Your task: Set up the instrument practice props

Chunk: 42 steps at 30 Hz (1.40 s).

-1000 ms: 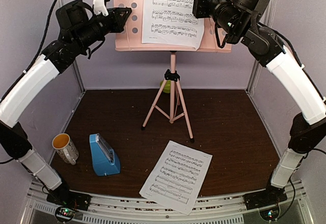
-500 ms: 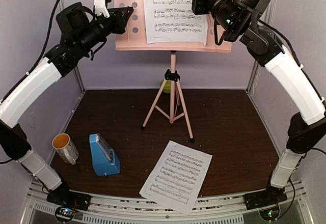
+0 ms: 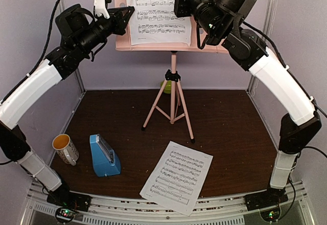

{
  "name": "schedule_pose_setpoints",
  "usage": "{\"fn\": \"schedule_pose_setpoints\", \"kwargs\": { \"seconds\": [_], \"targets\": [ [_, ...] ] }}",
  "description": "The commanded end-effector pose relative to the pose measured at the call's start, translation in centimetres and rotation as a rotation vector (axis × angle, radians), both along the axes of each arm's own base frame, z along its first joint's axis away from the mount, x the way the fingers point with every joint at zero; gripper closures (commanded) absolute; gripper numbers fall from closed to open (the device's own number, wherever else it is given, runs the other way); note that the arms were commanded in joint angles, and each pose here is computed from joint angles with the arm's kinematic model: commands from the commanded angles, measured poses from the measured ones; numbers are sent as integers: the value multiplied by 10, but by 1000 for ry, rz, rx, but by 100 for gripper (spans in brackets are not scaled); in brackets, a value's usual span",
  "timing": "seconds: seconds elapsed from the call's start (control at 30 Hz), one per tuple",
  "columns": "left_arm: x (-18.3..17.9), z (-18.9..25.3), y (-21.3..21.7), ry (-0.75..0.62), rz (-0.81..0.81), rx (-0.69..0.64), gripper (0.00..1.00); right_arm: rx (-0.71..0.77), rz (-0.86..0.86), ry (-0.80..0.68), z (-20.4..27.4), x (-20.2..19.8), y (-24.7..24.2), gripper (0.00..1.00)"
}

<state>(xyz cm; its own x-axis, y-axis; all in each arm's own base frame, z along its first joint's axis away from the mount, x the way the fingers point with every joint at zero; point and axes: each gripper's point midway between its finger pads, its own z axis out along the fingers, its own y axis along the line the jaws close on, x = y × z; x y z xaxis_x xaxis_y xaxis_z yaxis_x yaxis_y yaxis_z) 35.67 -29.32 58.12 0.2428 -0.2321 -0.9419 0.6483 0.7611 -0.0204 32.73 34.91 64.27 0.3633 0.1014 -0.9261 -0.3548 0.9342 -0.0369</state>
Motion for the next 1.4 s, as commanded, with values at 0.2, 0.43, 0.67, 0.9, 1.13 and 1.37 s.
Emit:
{"fn": "schedule_pose_setpoints", "kwargs": {
  "seconds": [0.2,0.43,0.67,0.9,1.13,1.37],
  "targets": [
    [-29,34,11,-125,-39,-62,100,94,58,-33,12,-12,13,100],
    [-33,31,11,-126,-54,-58,100,74,87,-45,5,-9,29,100],
    [-34,30,12,-133,-49,-52,100,76,101,-21,-4,-6,38,100],
    [-33,28,12,-133,-47,-46,100,86,110,-14,-8,-6,44,100],
    [-34,30,12,-149,-47,-49,100,119,137,-5,-10,-5,50,100],
    [-34,30,10,-154,-51,-49,100,131,165,-7,-11,-8,57,100]
  ]
}}
